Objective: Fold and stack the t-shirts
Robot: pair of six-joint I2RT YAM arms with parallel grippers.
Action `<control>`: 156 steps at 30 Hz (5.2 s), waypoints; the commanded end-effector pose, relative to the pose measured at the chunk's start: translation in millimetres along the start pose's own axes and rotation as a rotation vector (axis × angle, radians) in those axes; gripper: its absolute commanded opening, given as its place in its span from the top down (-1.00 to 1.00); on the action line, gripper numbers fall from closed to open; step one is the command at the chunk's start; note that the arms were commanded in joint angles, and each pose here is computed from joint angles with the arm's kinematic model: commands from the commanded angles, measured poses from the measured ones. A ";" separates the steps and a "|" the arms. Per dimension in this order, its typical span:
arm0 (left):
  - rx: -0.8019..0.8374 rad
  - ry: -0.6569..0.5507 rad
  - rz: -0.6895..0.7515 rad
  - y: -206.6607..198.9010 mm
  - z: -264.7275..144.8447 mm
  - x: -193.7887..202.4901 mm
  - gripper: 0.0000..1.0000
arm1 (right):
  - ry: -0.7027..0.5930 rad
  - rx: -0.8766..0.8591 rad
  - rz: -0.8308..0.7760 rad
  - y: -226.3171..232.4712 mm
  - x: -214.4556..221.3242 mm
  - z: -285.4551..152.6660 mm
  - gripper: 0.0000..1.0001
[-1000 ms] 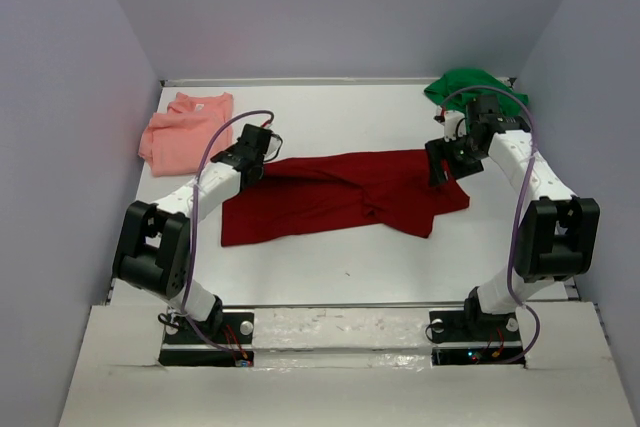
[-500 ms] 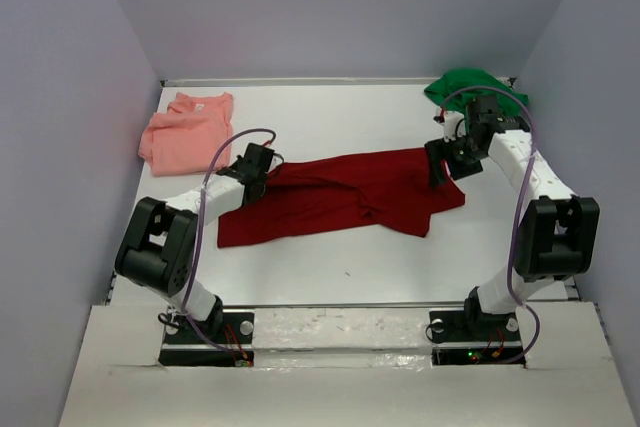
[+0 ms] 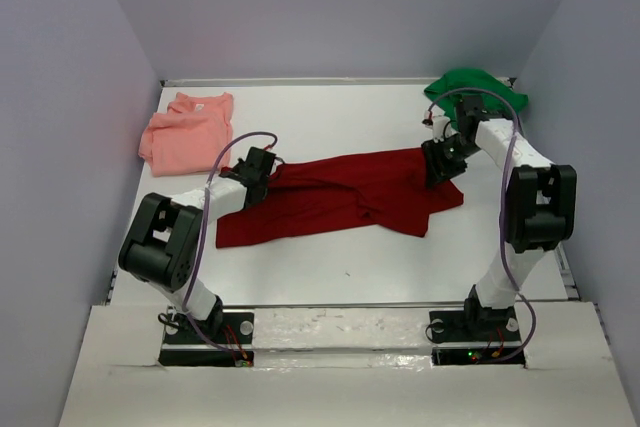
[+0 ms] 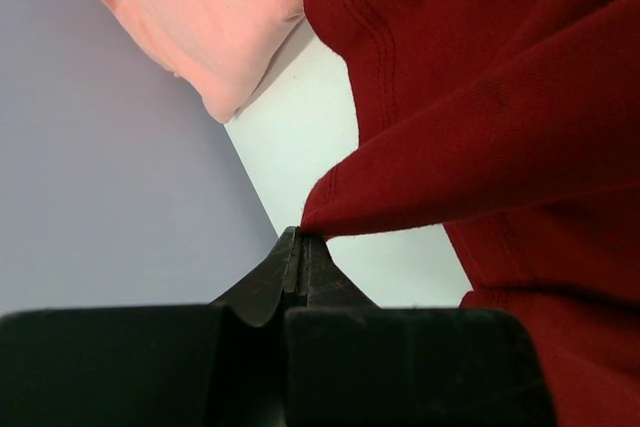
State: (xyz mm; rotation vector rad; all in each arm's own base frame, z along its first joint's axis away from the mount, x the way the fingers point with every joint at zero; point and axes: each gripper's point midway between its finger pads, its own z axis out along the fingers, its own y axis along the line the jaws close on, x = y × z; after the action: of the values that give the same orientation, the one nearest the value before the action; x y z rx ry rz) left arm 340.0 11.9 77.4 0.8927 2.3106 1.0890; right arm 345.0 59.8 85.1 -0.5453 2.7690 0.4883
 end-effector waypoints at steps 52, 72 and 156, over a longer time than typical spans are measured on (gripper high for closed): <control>-0.043 0.032 0.065 -4.2 2.3 6.2 1.00 | 0.053 0.142 -0.023 -52.1 -27.4 22.3 1.00; -0.059 0.057 0.105 -20.6 12.5 23.5 1.00 | 0.067 0.199 -0.030 -60.0 -27.2 13.4 1.00; 0.862 -0.407 -0.313 -38.5 -28.0 -120.1 0.28 | 0.001 0.196 -0.024 -28.5 -2.9 -27.2 -0.54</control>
State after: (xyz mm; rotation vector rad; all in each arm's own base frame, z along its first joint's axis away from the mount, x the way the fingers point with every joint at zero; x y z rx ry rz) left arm 385.5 -102.8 63.0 0.8816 2.4458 -0.0413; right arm 352.6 33.0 86.4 -0.5727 2.8165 0.2745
